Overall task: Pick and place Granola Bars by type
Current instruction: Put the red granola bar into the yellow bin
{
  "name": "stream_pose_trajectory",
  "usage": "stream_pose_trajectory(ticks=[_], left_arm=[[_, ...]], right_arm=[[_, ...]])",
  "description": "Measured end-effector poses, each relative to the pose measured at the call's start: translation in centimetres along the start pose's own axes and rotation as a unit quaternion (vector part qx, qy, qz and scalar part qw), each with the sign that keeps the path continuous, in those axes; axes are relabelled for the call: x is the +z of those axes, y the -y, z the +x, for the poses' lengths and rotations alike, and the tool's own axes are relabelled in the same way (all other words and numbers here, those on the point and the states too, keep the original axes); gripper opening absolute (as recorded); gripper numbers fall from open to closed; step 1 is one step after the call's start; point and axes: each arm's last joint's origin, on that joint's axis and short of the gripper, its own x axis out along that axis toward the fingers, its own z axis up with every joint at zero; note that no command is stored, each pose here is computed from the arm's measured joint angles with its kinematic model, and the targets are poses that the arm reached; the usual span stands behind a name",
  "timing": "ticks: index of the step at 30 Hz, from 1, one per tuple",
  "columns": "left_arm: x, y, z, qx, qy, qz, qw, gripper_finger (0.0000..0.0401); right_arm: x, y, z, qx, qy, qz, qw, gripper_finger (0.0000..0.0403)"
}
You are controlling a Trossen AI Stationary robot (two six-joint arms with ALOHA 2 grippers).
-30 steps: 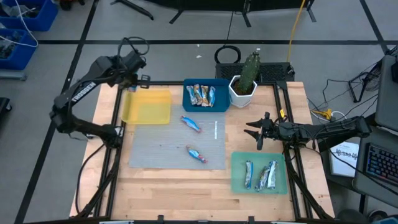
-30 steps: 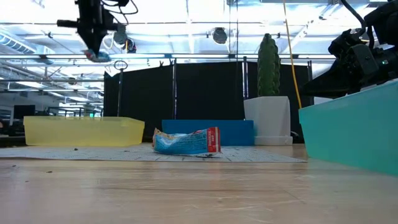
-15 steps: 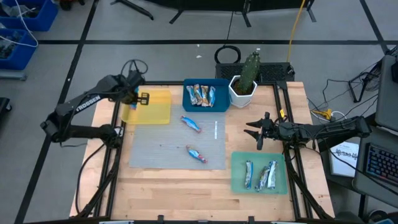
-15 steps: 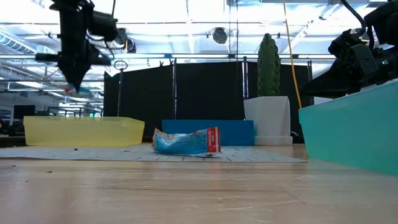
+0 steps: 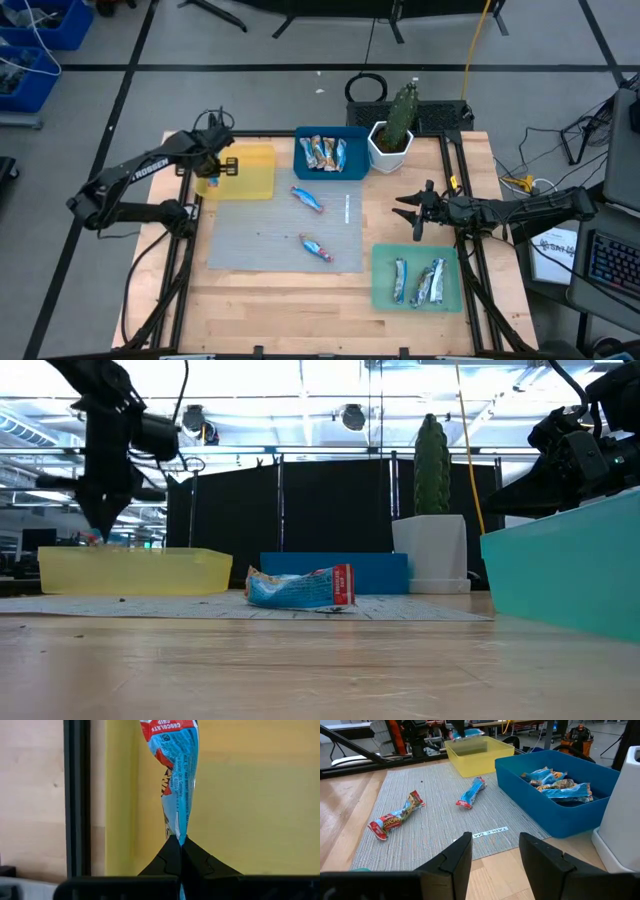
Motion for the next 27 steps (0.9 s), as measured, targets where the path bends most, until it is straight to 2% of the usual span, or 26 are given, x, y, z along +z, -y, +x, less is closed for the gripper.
stream_pose_trajectory(ticks=[7,15,27], left_arm=[[-1.0,-0.5,2.2,0.026,-0.036,0.013,0.999,0.0],[-1.4,-0.2,3.9,0.001,-0.024,0.007,1.0,0.0],[-1.7,0.0,6.2,0.006,-0.047,0.022,0.999,0.0005]], right_arm=[[0.0,0.0,0.0,0.0,0.0,0.0,1.0,0.0157],[0.0,0.0,0.0,0.0,0.0,0.0,1.0,0.0157],[0.0,0.0,0.0,0.0,0.0,0.0,1.0,0.0157]])
